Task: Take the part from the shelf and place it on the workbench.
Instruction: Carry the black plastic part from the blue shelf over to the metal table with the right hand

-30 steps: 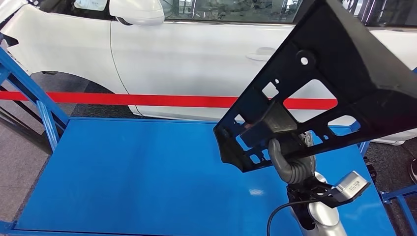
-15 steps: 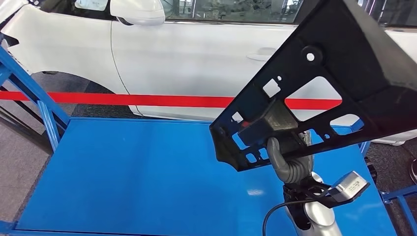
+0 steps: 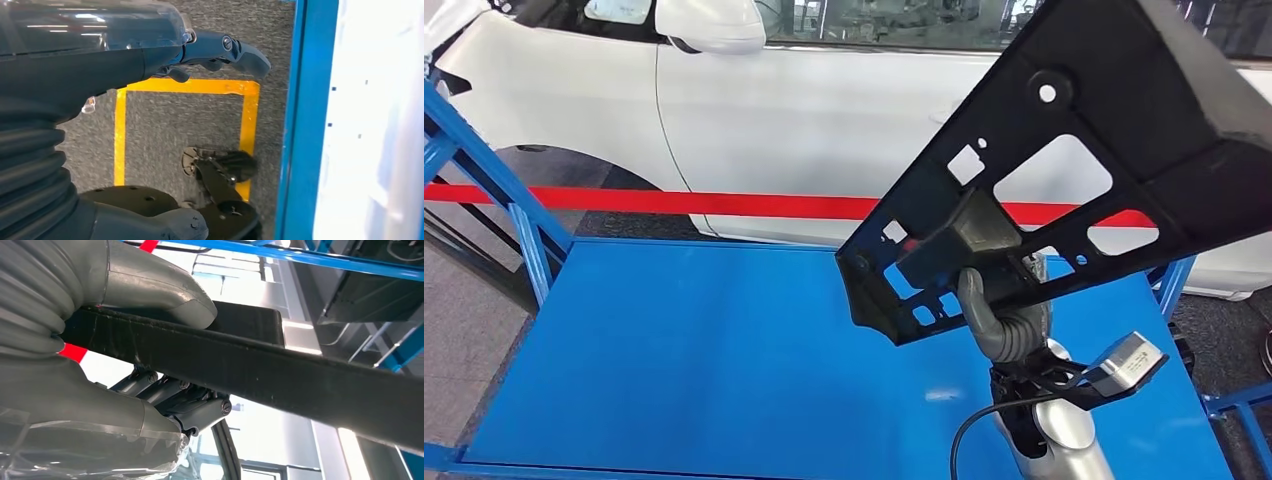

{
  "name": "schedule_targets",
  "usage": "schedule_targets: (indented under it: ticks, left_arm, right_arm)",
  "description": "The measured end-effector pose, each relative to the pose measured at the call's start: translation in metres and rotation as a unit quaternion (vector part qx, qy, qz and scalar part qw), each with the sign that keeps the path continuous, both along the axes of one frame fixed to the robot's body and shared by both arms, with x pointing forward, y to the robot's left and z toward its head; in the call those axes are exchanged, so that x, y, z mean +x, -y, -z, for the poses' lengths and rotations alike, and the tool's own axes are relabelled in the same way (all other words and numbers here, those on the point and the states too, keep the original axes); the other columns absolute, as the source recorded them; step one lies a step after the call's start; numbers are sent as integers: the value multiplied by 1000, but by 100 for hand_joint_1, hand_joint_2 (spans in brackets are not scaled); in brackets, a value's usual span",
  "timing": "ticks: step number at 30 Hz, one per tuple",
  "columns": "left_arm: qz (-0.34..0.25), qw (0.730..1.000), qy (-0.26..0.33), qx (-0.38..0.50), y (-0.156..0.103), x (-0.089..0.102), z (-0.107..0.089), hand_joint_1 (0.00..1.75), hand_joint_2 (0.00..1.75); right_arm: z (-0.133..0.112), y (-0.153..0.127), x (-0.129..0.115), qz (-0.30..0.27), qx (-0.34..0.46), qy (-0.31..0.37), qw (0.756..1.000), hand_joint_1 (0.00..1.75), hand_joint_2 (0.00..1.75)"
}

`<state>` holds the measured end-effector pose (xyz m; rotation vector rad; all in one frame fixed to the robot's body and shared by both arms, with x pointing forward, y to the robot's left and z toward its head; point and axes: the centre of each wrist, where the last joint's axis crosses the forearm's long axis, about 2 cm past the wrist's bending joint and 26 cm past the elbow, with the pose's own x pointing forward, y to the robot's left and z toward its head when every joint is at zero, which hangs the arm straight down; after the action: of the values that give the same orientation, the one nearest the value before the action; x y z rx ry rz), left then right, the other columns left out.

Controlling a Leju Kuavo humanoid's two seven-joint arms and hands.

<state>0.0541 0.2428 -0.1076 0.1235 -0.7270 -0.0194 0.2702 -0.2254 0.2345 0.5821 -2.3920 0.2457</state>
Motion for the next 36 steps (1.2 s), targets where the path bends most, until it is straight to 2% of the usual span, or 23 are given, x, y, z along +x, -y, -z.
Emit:
schedule_targets:
  ticks: [18,36]
  left_arm:
    - [33,999,-22,32,-21,-5,2,0,175]
    - [54,997,-32,34,-29,-8,3,0,175]
  right_arm:
    - [7,-18,-5,-21,4,-9,1000,175,175]
    - [13,-20,-10,-21,3,-16,1000,175,175]
